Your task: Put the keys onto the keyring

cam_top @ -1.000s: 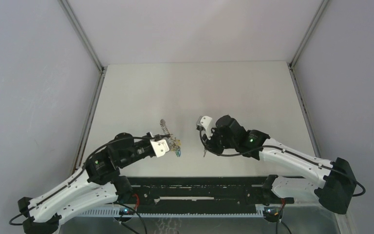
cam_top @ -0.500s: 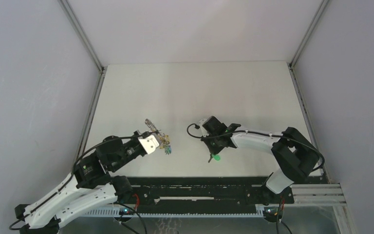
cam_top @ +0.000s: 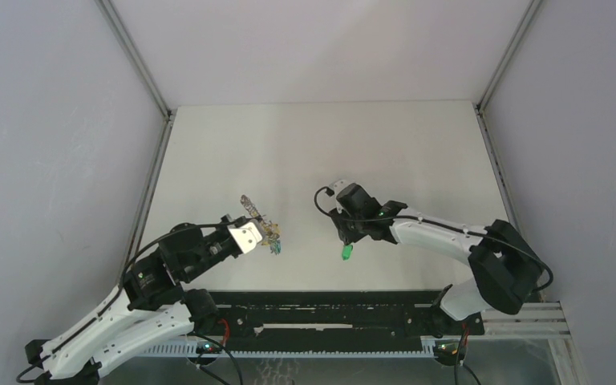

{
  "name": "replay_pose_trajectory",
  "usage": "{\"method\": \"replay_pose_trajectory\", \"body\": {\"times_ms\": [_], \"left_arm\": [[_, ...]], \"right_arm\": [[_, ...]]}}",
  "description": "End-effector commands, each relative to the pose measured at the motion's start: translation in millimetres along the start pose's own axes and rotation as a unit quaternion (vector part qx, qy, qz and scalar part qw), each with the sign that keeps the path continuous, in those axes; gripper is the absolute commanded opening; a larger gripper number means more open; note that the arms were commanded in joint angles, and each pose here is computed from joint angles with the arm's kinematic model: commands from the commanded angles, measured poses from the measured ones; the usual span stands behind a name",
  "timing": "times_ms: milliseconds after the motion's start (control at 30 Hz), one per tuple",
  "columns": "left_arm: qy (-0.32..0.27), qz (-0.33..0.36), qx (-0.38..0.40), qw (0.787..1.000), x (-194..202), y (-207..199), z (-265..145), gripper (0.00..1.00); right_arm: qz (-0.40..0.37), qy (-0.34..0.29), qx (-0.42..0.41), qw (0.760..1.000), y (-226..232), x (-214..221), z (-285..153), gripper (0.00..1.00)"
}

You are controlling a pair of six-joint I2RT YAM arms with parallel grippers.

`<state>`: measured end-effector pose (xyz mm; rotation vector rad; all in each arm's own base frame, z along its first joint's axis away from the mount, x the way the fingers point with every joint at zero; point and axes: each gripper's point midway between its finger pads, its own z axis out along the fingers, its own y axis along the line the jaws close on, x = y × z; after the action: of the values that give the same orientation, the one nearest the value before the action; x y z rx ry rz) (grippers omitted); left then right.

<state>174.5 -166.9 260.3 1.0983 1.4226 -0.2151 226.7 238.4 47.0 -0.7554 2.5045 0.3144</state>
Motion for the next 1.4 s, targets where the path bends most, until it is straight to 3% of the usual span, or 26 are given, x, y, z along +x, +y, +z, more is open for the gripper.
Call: {"method": "replay_pose_trajectory", "body": {"times_ms": [0,200,400,1033,1367], "left_arm": [[-0.042,-0.012,-0.005,0.999,-16.4,2.7,2.6,0.00],[-0.047,-0.013,0.000,0.999,-18.0,0.9,1.6,0.00],[-0.049,-0.012,-0.007,0.999,-17.1,3.0,-0.9,0.00],[-0.049,-0.010,-0.003,0.999,-16.2,1.4,0.4,0.00],[-0.050,-0.010,-0.003,0.999,-16.3,1.4,-0.1,0.00]], "right_arm": [[-0.004,-0.046,0.006,0.999,9.1,-20.2,-24.0,0.34],[-0.134,-0.017,-0.001,0.991,15.3,-7.8,-17.1,0.34],[-0.188,0.008,-0.017,0.982,17.1,-6.6,-12.8,0.32],[-0.217,0.083,-0.010,0.973,14.9,9.6,14.6,0.24],[-0.196,0.084,0.005,0.977,3.8,6.9,16.5,0.05]]}}
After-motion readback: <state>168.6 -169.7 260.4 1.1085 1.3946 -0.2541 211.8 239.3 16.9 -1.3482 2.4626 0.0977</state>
